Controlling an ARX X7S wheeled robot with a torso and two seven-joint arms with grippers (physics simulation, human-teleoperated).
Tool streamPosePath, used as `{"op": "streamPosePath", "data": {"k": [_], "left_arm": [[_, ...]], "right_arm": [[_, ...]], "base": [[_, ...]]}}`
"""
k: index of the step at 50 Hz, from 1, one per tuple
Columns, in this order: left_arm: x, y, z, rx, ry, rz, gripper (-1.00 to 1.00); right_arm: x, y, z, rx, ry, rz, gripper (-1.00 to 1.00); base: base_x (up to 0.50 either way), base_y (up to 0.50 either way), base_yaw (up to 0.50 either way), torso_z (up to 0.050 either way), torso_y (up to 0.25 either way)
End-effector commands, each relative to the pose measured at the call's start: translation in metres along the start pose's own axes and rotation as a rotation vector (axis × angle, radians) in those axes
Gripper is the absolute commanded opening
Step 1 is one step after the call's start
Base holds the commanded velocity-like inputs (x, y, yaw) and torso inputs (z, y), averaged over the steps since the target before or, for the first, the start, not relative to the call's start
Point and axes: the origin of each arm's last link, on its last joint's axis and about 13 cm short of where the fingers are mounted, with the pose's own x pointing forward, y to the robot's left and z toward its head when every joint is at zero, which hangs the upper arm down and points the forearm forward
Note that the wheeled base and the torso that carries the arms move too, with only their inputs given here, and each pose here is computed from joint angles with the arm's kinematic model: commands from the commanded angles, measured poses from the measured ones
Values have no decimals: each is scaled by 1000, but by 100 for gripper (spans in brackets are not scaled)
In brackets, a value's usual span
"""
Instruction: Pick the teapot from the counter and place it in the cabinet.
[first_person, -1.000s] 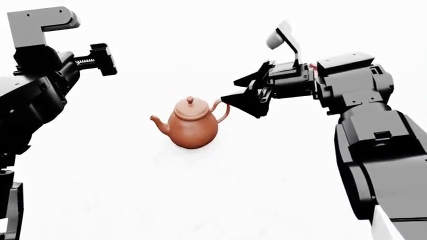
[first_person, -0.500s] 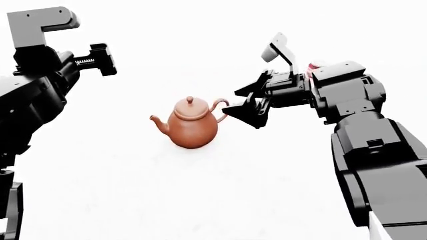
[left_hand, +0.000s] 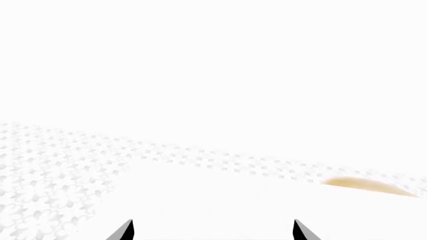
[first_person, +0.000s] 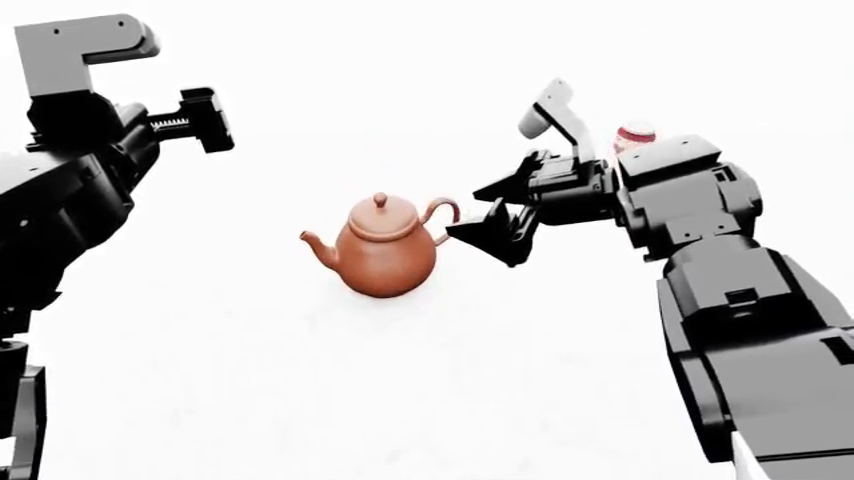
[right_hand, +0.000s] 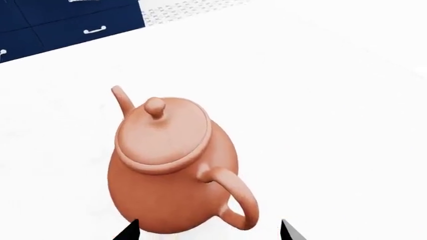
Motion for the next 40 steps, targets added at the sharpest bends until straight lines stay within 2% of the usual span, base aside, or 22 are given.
{"op": "streamPosePath", "data": {"k": [1, 30, 40], "left_arm": [[1, 0, 1, -1, -1, 2, 100], [2, 0, 1, -1, -2, 5, 100], [2, 0, 1, -1, -2, 5, 100]], "right_arm": [[2, 0, -3, -2, 9, -36, 100], [10, 2, -2, -8, -13, -90, 100], [11, 3, -5, 0, 1, -164, 100]], "base": [[0, 0, 0, 0, 0], [0, 0, 0, 0, 0], [0, 0, 0, 0, 0]]}}
